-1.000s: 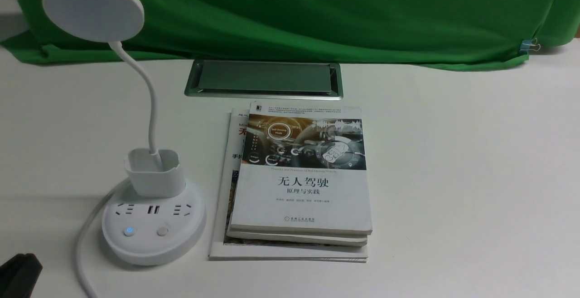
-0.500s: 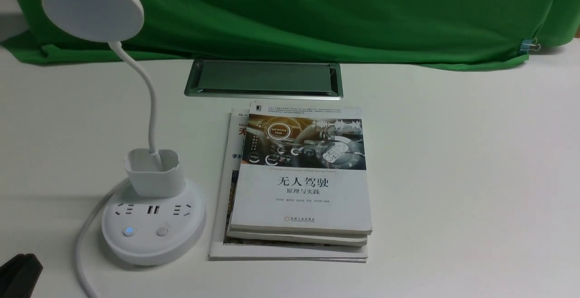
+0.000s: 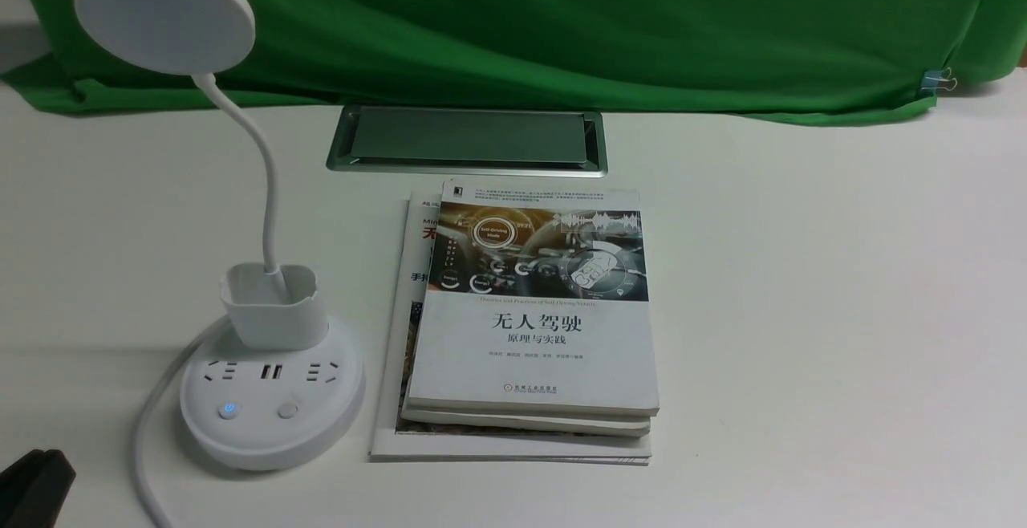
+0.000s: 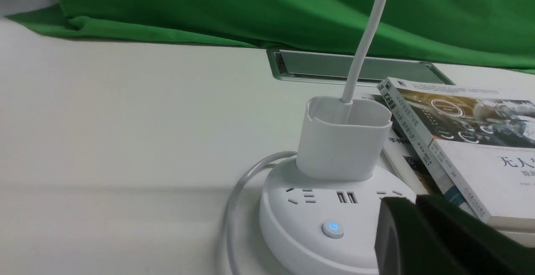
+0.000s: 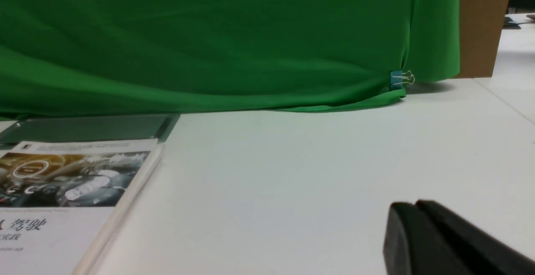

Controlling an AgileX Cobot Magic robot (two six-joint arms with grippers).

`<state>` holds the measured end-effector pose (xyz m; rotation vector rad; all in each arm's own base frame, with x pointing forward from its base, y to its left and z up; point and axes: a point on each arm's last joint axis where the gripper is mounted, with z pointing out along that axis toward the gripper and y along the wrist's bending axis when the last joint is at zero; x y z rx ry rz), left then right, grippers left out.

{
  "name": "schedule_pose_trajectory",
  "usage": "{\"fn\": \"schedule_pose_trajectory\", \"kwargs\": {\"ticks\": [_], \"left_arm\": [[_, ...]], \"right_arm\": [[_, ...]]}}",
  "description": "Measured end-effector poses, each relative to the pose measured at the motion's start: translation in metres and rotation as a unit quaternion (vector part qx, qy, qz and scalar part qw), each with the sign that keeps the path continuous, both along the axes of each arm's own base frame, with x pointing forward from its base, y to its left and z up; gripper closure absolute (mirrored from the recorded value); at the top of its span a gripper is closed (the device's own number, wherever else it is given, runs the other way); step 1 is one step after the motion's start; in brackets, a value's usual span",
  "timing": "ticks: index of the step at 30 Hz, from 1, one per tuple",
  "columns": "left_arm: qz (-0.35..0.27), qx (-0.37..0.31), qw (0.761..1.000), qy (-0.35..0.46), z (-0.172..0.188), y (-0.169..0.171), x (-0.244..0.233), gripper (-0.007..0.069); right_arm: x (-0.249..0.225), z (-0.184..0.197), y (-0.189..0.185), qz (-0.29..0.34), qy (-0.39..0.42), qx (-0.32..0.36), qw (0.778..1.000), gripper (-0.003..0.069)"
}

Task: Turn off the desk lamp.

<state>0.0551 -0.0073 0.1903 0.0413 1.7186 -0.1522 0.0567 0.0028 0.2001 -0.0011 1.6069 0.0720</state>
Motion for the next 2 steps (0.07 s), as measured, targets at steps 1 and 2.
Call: {"fn": "schedule_pose_trajectory", "kwargs": {"ticks": [1, 2], "left_arm": [[0.000, 0.000, 1.000, 0.000, 0.0000, 0.0000, 0.0000, 0.0606], [0.000, 0.000, 1.000, 0.000, 0.0000, 0.0000, 0.0000, 0.0606]], "right_arm": [[0.0000, 0.0000, 0.0000, 0.000, 0.000, 0.000, 1.000, 0.0624], [0.0000, 0.0000, 0.0000, 0.000, 0.000, 0.000, 1.000, 0.0624]]}}
